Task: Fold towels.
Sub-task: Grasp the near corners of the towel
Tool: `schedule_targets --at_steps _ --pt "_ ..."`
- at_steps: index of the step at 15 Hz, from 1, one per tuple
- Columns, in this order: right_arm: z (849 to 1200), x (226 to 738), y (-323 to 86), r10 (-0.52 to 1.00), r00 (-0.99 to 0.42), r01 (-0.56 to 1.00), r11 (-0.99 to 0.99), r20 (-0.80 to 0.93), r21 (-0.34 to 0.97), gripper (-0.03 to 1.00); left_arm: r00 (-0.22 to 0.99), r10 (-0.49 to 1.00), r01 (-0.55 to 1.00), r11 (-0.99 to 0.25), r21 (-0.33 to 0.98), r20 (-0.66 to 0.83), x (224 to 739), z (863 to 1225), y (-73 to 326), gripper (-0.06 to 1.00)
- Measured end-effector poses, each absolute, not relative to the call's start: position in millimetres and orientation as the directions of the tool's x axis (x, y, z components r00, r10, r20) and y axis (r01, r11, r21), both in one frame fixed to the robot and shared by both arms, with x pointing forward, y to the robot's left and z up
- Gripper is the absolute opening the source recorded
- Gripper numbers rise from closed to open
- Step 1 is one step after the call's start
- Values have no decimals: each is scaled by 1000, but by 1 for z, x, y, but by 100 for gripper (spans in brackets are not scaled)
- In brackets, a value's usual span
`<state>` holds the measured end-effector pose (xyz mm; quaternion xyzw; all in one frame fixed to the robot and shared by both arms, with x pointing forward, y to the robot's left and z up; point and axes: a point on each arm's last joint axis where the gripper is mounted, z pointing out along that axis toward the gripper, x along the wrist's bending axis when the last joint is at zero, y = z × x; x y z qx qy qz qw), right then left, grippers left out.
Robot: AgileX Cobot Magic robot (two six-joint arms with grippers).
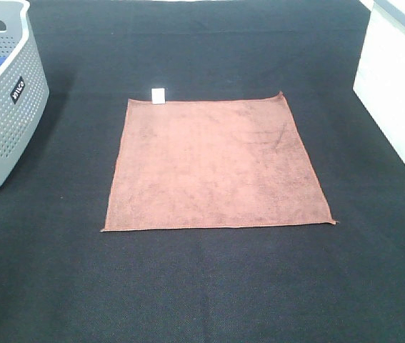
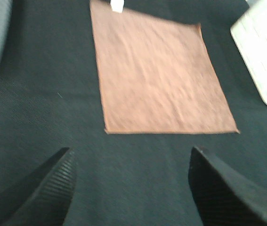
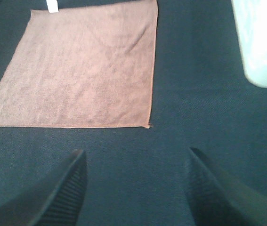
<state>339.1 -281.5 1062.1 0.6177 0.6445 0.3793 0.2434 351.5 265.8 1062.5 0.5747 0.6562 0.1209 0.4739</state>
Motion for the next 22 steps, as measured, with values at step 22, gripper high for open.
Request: schedule_targets --at_steps 22 --pt "916 569 -273 955 -14 962 -68 295 266 69 58 785 930 182 319 -617 553 881 209 65"
